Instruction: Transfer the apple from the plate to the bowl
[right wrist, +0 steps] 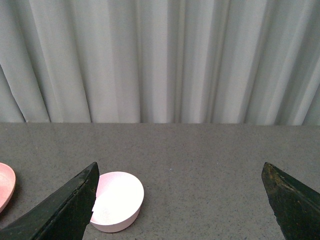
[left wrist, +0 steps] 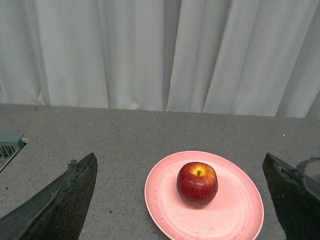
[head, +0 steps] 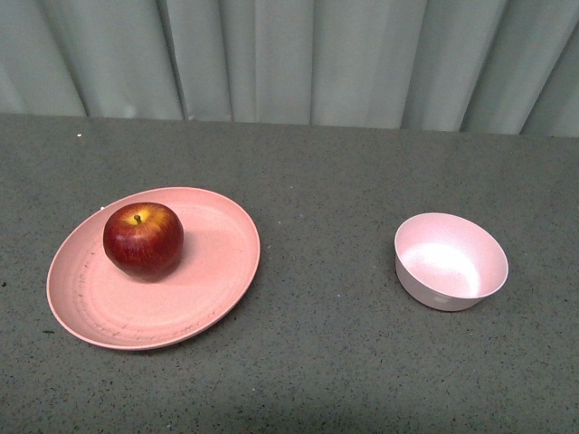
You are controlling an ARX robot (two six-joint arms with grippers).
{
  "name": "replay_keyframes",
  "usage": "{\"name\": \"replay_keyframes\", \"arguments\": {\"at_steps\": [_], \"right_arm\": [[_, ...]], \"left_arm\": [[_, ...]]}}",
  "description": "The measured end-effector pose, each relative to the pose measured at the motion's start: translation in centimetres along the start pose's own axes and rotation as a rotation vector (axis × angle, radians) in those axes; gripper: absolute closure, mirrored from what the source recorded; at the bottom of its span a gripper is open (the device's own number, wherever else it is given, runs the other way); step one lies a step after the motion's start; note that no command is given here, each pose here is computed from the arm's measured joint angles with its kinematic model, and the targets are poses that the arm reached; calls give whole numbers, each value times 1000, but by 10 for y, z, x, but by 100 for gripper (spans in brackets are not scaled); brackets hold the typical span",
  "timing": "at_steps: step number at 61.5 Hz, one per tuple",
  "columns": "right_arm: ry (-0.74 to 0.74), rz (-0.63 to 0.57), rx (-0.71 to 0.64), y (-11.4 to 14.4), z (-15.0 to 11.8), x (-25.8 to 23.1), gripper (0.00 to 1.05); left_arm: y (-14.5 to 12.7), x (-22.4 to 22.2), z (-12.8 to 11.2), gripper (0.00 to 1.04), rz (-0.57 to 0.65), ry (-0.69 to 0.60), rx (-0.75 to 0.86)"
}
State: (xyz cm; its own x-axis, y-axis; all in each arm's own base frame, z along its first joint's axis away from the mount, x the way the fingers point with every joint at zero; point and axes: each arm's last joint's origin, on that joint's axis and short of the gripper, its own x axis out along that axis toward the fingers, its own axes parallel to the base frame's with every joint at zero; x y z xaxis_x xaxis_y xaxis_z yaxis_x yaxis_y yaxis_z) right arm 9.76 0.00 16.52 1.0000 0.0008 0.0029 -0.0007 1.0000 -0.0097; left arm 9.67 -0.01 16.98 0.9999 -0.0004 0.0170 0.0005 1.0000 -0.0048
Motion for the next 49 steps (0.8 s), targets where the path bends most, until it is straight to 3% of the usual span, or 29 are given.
{"name": "replay_keyframes", "arguments": {"at_steps": [49], "right_arm": [[0,0,0,0,0,0,9]], "left_arm": [[0,0,0,7,0,0,0]]}}
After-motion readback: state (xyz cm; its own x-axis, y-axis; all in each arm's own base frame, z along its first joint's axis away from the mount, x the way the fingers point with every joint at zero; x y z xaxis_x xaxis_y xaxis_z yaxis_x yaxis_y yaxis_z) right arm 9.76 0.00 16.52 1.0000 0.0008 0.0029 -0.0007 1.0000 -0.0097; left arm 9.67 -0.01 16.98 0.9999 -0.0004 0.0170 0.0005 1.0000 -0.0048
